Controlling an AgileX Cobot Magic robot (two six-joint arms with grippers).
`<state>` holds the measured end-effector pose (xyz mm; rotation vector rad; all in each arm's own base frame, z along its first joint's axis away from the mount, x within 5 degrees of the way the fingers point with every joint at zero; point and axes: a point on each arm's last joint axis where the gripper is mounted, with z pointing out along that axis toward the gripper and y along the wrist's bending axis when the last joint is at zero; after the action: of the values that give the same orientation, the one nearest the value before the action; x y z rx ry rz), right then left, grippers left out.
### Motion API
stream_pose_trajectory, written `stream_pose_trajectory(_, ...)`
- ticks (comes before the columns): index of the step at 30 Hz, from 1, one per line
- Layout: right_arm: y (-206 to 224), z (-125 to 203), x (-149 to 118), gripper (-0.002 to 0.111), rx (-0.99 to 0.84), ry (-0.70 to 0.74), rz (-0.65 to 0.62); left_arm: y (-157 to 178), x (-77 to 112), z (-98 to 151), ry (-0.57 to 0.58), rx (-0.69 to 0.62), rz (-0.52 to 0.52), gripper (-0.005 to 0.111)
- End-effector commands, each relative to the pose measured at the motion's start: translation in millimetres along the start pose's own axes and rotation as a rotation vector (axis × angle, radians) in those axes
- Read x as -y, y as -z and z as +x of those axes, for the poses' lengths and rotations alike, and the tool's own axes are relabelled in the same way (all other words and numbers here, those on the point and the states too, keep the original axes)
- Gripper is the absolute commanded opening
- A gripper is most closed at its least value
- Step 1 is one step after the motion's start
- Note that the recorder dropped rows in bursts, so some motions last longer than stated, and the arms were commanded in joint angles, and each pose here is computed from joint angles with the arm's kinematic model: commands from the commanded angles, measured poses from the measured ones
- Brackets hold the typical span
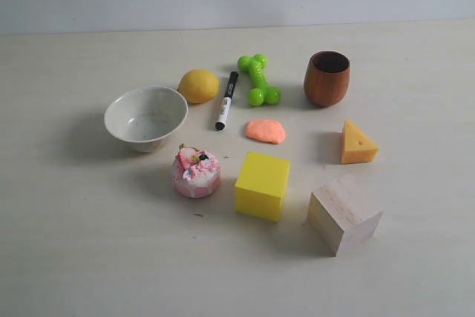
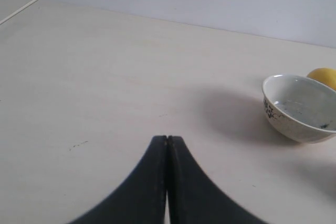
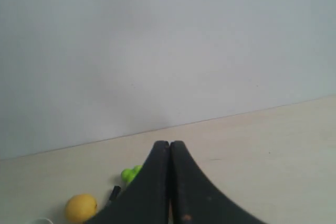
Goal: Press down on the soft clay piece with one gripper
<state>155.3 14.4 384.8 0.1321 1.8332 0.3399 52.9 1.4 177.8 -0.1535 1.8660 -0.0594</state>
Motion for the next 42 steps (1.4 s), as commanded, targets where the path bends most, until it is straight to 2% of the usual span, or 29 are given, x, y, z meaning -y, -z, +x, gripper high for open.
stream_pose_trajectory(1,-39.1,12.1,-0.8,0.0,-0.132,0.1,-0.027,0.7,0.5,-2.4,0.011,0.023,0.005,0.0)
stream_pose_trajectory(4,-62.3,27.6,-10.3,0.0,-0.235,0.205,-0.092,0.7,0.5,-2.4,0.011,0.023,0.005,0.0)
stream_pose_trajectory(7,-88.9,41.8,-26.8,0.0,-0.364,0.252,-0.162,0.7,0.5,-2.4,0.011,0.023,0.005,0.0)
stream_pose_trajectory(11,-115.9,45.2,-43.9,0.0,-0.494,0.252,-0.211,0.7,0.5,-2.4,0.011,0.023,0.005,0.0)
stream_pose_trajectory(17,-172.4,51.4,-60.8,0.0,-0.78,0.26,-0.1,0.7,0.5,-2.4,0.011,0.023,0.005,0.0)
stream_pose_trajectory(21,-199.8,75.3,-84.0,0.0,-0.866,0.313,-0.08,0.7,0.5,-2.4,0.011,0.023,0.005,0.0)
stream_pose_trajectory(24,-222.9,97.6,-82.8,0.0,-0.956,0.249,-0.004,0.7,0.5,-2.4,0.011,0.023,0.005,0.0)
stream_pose_trajectory(27,-246.5,124.2,-79.6,0.0,-1.041,0.253,0.023,0.7,0.5,-2.4,0.011,0.023,0.005,0.0)
stream_pose_trajectory(31,-276.8,143.7,-80.2,0.0,-1.078,0.253,0.035,0.7,0.5,-2.4,0.011,0.023,0.005,0.0)
stream_pose_trajectory(35,-297.1,148.7,-89.6,0.0,-1.091,0.211,0.01,0.7,0.5,-2.4,0.011,0.023,0.005,0.0)
stream_pose_trajectory(42,-315.1,173.9,-105.9,0.0,-1.119,0.271,-0.028,0.7,0.5,-2.4,0.011,0.023,0.005,0.0)
